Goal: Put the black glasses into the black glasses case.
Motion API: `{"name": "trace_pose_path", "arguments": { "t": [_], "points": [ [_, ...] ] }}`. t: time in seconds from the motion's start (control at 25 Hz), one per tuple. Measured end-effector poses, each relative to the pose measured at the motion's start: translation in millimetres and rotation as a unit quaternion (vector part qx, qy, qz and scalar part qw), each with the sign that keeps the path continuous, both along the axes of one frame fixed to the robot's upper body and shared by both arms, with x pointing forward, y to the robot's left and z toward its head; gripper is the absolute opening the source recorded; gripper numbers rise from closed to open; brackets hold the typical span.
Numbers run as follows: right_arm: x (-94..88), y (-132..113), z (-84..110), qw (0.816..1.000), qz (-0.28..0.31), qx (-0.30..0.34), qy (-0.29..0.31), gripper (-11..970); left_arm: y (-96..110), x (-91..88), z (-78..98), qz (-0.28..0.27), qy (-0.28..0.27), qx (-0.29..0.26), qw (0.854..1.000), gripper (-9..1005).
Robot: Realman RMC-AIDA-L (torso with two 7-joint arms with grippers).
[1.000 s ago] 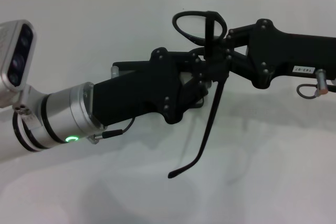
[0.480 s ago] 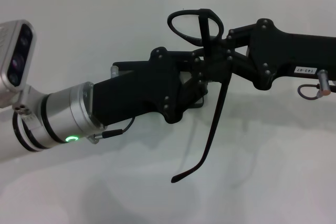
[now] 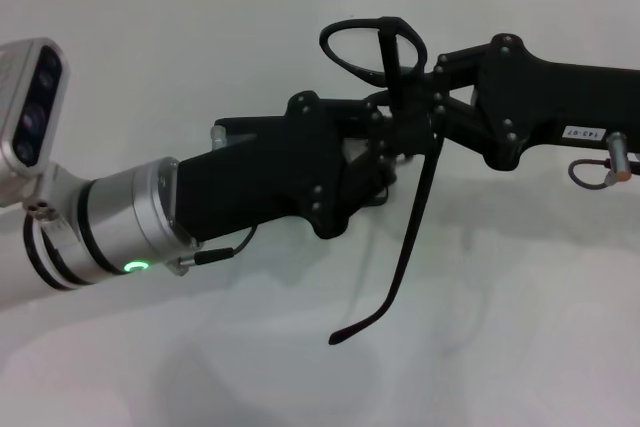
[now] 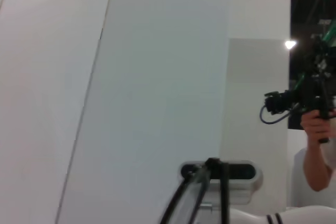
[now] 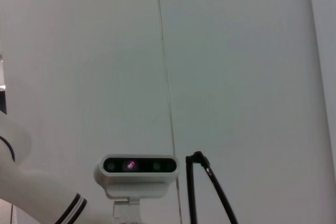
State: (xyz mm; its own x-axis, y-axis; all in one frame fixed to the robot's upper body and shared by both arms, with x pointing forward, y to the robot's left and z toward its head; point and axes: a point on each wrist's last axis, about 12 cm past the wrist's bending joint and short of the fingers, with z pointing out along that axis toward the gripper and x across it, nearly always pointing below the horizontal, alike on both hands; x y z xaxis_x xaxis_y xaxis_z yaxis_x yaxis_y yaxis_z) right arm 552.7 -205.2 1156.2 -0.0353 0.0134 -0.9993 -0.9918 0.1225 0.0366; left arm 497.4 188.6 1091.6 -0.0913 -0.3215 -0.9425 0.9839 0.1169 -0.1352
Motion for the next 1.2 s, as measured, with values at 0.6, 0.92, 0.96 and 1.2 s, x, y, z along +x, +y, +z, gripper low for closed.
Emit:
{"name": "trace_pose_path", "arguments": {
  "t": [0.6,0.92,0.96,1.2],
  "points": [
    [-18.1,-51,18.0,0.992,-0.027,0.121,-0.024,85,11,-18.6,12.9,-0.042,-0.073,-0.050,0.995,86],
    [-39.3,-70,33.8,0.961,0.003,0.264,-0.086,84,5,-19.1,4.0,-0.041,-0.065,-0.023,0.997,84],
    [-38.6,-68,34.1,0.957,0.000,0.273,-0.095,84,1,-19.4,2.7,-0.050,-0.069,-0.014,0.996,84],
    [-22.8,-44,21.6,0.948,-0.026,0.293,-0.123,84,-21,-19.0,1.4,-0.102,-0.096,0.017,0.990,83]
  ]
}}
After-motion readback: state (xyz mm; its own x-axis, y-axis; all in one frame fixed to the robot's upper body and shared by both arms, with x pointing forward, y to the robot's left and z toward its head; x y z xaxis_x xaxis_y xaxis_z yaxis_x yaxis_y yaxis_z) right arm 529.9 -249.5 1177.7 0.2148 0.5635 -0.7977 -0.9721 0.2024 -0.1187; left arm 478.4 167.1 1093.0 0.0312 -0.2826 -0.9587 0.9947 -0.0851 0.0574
